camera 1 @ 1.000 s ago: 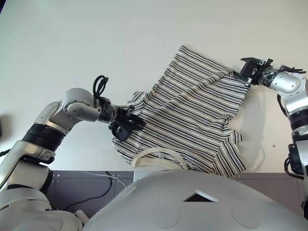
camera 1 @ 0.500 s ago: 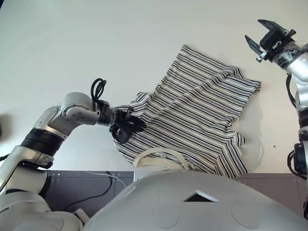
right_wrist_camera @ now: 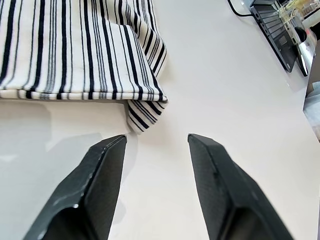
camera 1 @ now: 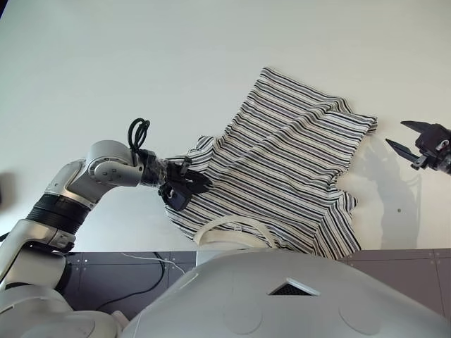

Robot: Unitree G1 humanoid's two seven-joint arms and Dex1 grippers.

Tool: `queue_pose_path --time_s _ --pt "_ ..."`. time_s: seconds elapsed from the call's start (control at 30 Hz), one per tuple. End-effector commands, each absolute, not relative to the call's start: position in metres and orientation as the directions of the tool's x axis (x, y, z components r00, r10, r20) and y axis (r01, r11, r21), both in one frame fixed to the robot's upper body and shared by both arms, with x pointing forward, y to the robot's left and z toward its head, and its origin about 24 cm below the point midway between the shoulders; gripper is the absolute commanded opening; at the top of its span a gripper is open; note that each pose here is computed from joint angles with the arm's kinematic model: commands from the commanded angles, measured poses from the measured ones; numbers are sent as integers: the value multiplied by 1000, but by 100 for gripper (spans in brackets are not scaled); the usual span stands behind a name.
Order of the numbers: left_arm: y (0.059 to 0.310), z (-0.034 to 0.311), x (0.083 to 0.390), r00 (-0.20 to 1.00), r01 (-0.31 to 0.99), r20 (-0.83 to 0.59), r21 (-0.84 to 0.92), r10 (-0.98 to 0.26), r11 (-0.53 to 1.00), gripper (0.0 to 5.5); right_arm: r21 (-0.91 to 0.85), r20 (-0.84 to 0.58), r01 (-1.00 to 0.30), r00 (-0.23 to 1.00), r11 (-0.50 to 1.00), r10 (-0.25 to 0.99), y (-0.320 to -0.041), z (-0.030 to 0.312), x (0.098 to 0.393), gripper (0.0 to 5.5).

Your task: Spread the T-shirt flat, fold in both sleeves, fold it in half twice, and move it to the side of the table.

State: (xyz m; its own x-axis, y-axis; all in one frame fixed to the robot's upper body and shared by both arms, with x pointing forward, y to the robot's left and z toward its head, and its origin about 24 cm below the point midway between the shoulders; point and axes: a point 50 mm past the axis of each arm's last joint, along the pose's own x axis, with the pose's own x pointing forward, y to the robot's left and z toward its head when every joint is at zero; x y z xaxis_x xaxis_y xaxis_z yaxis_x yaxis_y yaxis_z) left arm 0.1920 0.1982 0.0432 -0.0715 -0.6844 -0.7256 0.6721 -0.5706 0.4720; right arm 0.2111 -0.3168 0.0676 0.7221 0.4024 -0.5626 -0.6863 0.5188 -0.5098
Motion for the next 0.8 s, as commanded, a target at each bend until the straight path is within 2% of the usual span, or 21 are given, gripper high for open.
queue_pose_path --time_s 0.03,0.43,0.57,0.67,0.73,0.8 --pt "211 24 184 -135 693 -816 327 -562 -642 98 -489 -571 -692 714 531 405 -310 48 225 226" --pt "212 27 192 -153 668 -824 321 -546 -671 98 -454 -480 -586 795 671 369 -306 37 269 226" --pt "207 28 196 -138 676 -810 344 -570 -652 98 -508 -389 -487 866 710 316 -301 49 293 226" --pt "204 29 199 -110 693 -795 368 -596 -619 98 -572 -326 -394 914 719 241 -312 61 295 226" --pt "202 29 198 -103 717 -781 371 -616 -590 98 -642 -320 -356 929 679 185 -323 67 290 226" --pt "201 30 196 -95 742 -765 372 -637 -557 98 -695 -306 -349 935 629 180 -326 77 285 226"
